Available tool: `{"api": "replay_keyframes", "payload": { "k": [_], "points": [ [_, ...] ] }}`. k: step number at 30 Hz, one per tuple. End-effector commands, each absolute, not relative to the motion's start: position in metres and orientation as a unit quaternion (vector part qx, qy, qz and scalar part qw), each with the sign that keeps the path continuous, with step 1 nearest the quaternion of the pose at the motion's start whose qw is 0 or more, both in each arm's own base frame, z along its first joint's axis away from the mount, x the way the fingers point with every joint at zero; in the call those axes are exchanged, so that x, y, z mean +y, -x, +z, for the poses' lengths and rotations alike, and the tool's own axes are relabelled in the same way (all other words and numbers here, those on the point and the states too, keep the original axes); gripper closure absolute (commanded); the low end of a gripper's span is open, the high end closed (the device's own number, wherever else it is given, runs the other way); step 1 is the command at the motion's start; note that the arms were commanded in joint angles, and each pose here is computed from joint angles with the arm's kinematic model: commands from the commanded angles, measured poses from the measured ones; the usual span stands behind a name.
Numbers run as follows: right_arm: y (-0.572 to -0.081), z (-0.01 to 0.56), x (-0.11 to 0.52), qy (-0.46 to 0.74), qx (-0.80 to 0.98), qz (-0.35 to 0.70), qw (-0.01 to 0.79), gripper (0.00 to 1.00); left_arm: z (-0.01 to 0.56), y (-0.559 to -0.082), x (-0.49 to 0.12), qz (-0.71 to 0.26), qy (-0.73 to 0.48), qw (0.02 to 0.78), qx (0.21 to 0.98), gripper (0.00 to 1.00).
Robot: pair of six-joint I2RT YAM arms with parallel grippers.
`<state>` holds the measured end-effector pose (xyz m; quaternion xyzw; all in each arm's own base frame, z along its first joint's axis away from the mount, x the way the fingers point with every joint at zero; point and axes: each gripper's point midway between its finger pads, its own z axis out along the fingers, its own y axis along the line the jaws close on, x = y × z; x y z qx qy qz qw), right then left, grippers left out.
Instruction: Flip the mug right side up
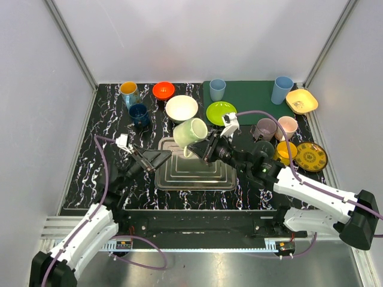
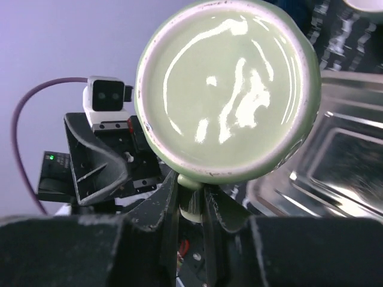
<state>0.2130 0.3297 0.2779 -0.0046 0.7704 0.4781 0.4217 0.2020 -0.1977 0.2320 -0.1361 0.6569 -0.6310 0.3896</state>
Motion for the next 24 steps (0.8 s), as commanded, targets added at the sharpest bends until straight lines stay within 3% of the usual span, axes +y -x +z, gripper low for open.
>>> {"api": "replay_keyframes", "payload": {
  "k": [1,5,7,10,16,24],
  "points": [
    [-0.196,0.381,0.341,0.036,0.624,0.616,0.479,1.0,0.344,-0.152,-0.199,-0.753,0.015,0.438,0.491,0.02],
    [-0.189,0.393,0.344,0.049,0.598,0.645,0.474,1.0,0.363,-0.147,-0.203,-0.784,0.007,0.422,0.456,0.16],
    [-0.189,0.395,0.344,0.051,0.593,0.651,0.471,1.0,0.376,-0.143,-0.204,-0.797,-0.004,0.418,0.436,0.3],
    [-0.187,0.401,0.342,0.052,0.579,0.667,0.467,1.0,0.376,-0.144,-0.216,-0.809,-0.013,0.391,0.438,0.38],
    [-0.186,0.41,0.339,0.06,0.571,0.67,0.471,1.0,0.365,-0.148,-0.23,-0.819,-0.009,0.359,0.448,0.36],
    [-0.18,0.426,0.328,0.078,0.57,0.655,0.491,1.0,0.348,-0.14,-0.221,-0.793,0.005,0.377,0.479,0.2]
  ]
}}
